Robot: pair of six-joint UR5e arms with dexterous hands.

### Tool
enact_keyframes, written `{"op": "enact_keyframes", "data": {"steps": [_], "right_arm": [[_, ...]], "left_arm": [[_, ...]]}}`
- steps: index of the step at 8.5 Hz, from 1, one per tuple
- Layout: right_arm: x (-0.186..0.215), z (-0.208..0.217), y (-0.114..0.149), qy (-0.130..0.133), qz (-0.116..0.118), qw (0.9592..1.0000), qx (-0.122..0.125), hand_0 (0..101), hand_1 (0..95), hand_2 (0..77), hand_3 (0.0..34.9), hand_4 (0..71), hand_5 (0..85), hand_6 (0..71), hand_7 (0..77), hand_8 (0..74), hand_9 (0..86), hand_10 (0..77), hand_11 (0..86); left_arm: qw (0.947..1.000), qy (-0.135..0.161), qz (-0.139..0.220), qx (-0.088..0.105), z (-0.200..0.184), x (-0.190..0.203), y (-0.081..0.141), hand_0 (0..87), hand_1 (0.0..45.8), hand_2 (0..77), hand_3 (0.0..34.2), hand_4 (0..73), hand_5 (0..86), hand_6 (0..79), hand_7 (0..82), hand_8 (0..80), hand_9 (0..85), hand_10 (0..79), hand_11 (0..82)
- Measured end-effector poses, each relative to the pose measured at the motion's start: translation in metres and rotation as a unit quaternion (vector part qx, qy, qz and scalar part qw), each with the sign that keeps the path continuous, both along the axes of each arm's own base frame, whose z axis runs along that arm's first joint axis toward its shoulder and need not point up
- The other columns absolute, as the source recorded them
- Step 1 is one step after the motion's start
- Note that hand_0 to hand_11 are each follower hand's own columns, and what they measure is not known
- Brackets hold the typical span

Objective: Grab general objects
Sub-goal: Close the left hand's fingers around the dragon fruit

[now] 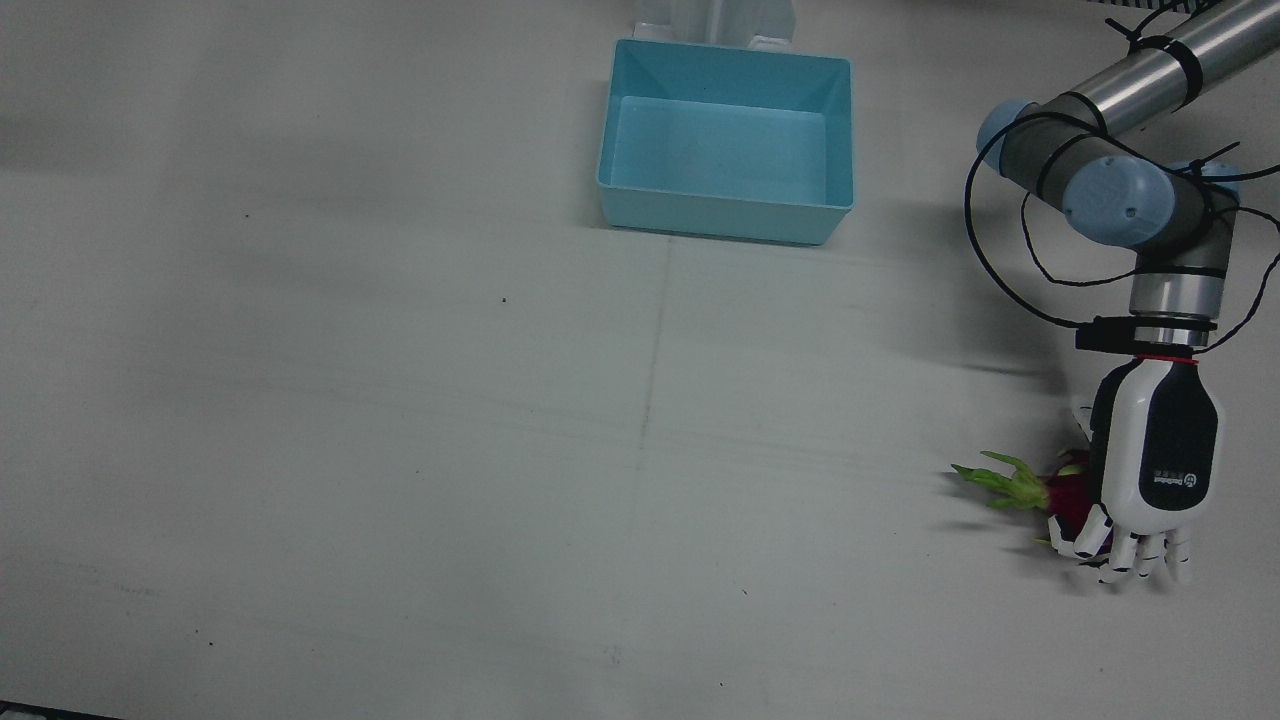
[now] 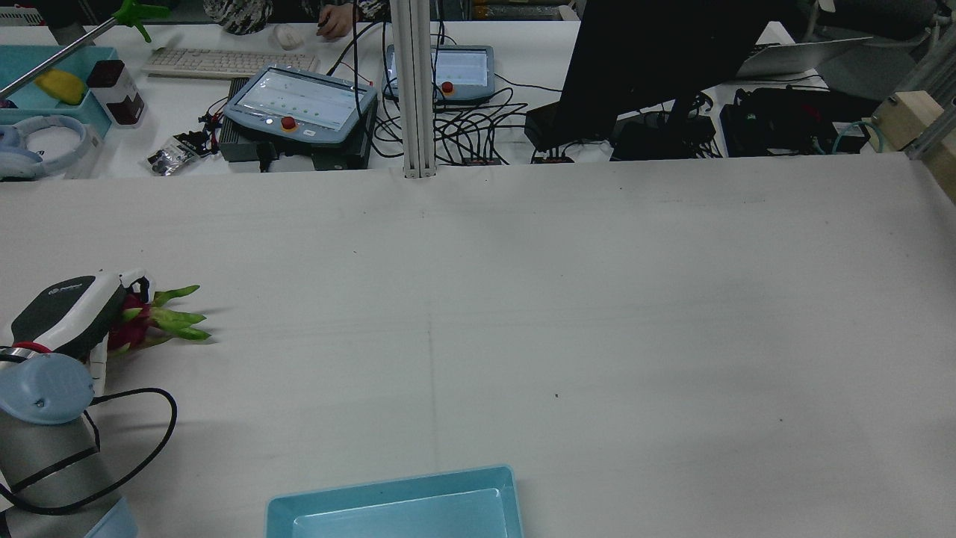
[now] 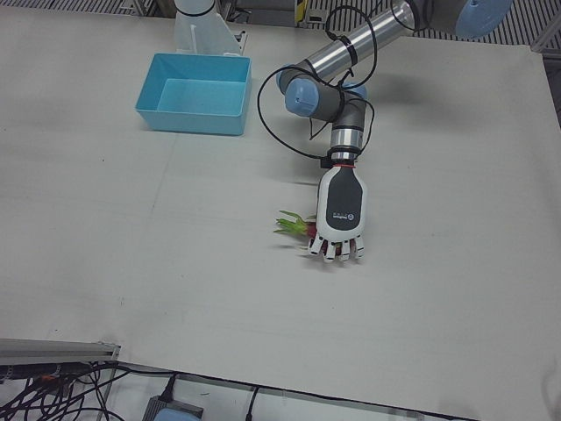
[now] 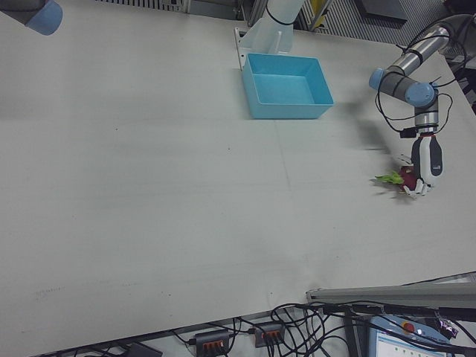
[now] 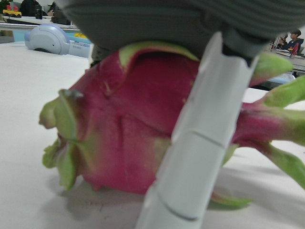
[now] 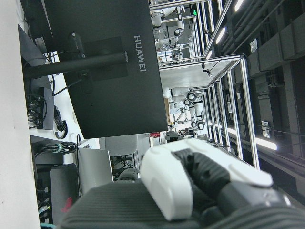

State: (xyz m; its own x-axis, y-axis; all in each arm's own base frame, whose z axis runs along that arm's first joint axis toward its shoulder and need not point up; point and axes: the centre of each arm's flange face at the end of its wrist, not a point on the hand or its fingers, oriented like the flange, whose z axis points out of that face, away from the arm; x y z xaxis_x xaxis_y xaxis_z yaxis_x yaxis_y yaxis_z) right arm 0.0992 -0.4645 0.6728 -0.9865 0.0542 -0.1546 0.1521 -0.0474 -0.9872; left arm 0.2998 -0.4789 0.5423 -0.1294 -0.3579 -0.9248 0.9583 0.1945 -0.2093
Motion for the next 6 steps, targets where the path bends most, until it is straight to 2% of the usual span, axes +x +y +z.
{"op": "enact_keyframes", "data": {"steps": [1,2,3,4,5,6], "right_arm": [[0.000,0.000,0.000,0.000,0.000,1.0000,0.000,0,94.9,77.4,0.0,0.0,0.0,0.0,0.0,0.0,0.5,0.0,0.0],[0.000,0.000,0.000,0.000,0.000,1.0000,0.000,0,94.9,77.4,0.0,0.0,0.0,0.0,0.0,0.0,0.5,0.0,0.0],[0.000,0.000,0.000,0.000,0.000,1.0000,0.000,0,94.9,77.4,0.0,0.0,0.0,0.0,0.0,0.0,0.5,0.0,0.0],[0.000,0.000,0.000,0.000,0.000,1.0000,0.000,0,94.9,77.4,0.0,0.0,0.0,0.0,0.0,0.0,0.5,0.0,0.0],[0.000,0.000,0.000,0.000,0.000,1.0000,0.000,0,94.9,77.4,0.0,0.0,0.0,0.0,0.0,0.0,0.5,0.0,0.0],[0.000,0.000,0.000,0.000,-0.001,1.0000,0.000,0,94.9,77.4,0.0,0.0,0.0,0.0,0.0,0.0,0.5,0.0,0.0]], "left_arm": [[1.0000,-0.002,-0.001,-0.001,0.000,-0.001,0.001,79.7,0.0,0.5,22.9,0.0,70.4,18.5,50.7,30.0,29.5,21.8,28.9],[1.0000,-0.004,-0.002,-0.003,-0.001,-0.001,0.001,79.7,0.0,1.1,19.7,4.4,71.4,22.9,56.7,37.1,36.0,21.8,45.3],[1.0000,-0.005,-0.002,-0.004,-0.004,-0.003,0.001,79.7,0.0,1.1,11.9,10.4,73.6,31.1,63.8,44.2,44.2,19.6,60.0],[1.0000,-0.001,-0.004,-0.003,-0.011,-0.007,0.001,80.1,0.0,1.6,7.6,14.7,73.1,34.4,63.8,47.5,44.2,18.5,66.5],[1.0000,0.009,-0.003,0.002,-0.028,-0.011,0.003,81.7,0.0,1.6,6.2,18.5,71.4,36.5,63.3,49.6,44.2,17.4,69.8],[0.9993,0.033,0.013,0.010,-0.052,-0.016,0.006,82.3,0.0,2.2,6.5,21.8,69.8,37.6,62.7,51.3,44.2,17.4,70.4]]}}
